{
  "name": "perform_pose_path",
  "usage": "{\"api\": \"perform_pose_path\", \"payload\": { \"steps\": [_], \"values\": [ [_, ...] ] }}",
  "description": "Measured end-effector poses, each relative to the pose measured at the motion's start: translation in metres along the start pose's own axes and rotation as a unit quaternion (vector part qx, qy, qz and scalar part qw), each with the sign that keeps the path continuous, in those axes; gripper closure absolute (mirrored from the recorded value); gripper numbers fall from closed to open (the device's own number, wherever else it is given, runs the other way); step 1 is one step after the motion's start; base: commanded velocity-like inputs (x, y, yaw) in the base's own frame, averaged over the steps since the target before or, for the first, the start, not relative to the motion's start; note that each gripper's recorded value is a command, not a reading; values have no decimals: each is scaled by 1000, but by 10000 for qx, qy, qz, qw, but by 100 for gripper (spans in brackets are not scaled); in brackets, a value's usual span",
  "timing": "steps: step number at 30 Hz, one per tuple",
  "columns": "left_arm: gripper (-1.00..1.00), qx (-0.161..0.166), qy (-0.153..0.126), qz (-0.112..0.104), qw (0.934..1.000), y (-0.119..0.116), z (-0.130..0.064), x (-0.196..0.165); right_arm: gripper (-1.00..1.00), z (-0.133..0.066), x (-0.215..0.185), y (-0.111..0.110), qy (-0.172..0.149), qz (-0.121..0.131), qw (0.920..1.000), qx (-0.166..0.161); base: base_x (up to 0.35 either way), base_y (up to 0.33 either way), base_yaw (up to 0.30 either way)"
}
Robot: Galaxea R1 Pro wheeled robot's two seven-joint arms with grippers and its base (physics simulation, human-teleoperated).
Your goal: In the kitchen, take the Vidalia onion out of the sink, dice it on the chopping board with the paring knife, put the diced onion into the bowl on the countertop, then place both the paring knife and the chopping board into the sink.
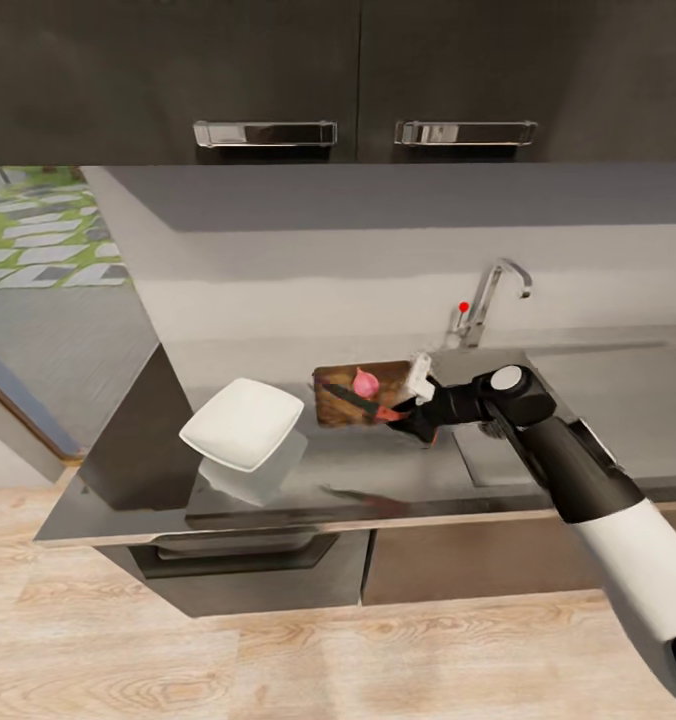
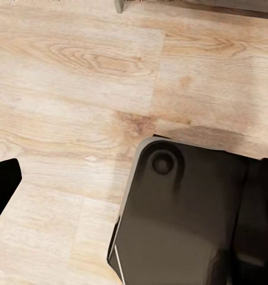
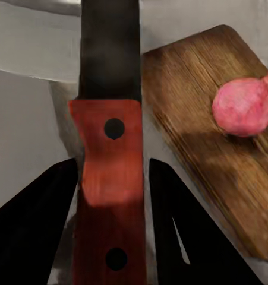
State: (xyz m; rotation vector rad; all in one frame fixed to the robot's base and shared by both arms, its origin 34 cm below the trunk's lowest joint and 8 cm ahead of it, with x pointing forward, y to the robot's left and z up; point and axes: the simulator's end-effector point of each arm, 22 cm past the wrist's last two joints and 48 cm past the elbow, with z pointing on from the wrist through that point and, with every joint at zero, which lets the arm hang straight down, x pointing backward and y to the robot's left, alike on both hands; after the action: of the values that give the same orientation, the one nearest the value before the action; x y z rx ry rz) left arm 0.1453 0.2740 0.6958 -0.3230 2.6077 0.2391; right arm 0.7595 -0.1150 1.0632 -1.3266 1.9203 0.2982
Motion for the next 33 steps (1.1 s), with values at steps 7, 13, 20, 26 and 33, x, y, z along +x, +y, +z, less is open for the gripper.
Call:
{"api": "perform_pose_path", "payload": {
  "steps": [7, 13, 20, 26, 33],
  "values": [
    [-100, 7, -49, -14, 10000, -1, 1, -3, 100, -36, -18, -52, -559, 594, 9944, 671, 0, 0, 0],
    [-100, 12, -84, -23, 10000, -1, 2, -4, 100, -69, -47, -95, -1040, 898, 9771, 1627, 0, 0, 0],
    [-100, 13, -110, -16, 9999, -1, 3, -5, 100, -97, -68, -119, -1254, 933, 9583, 2393, 0, 0, 0],
    [-100, 20, -152, -23, 9999, -1, 4, -7, 100, -120, -85, -136, -1490, 1076, 9247, 3333, 0, 0, 0],
    [-100, 15, -165, -18, 9999, 0, 4, -7, 100, -126, -75, -124, -1566, 1415, 8917, 4004, 0, 0, 0]
  ]
}}
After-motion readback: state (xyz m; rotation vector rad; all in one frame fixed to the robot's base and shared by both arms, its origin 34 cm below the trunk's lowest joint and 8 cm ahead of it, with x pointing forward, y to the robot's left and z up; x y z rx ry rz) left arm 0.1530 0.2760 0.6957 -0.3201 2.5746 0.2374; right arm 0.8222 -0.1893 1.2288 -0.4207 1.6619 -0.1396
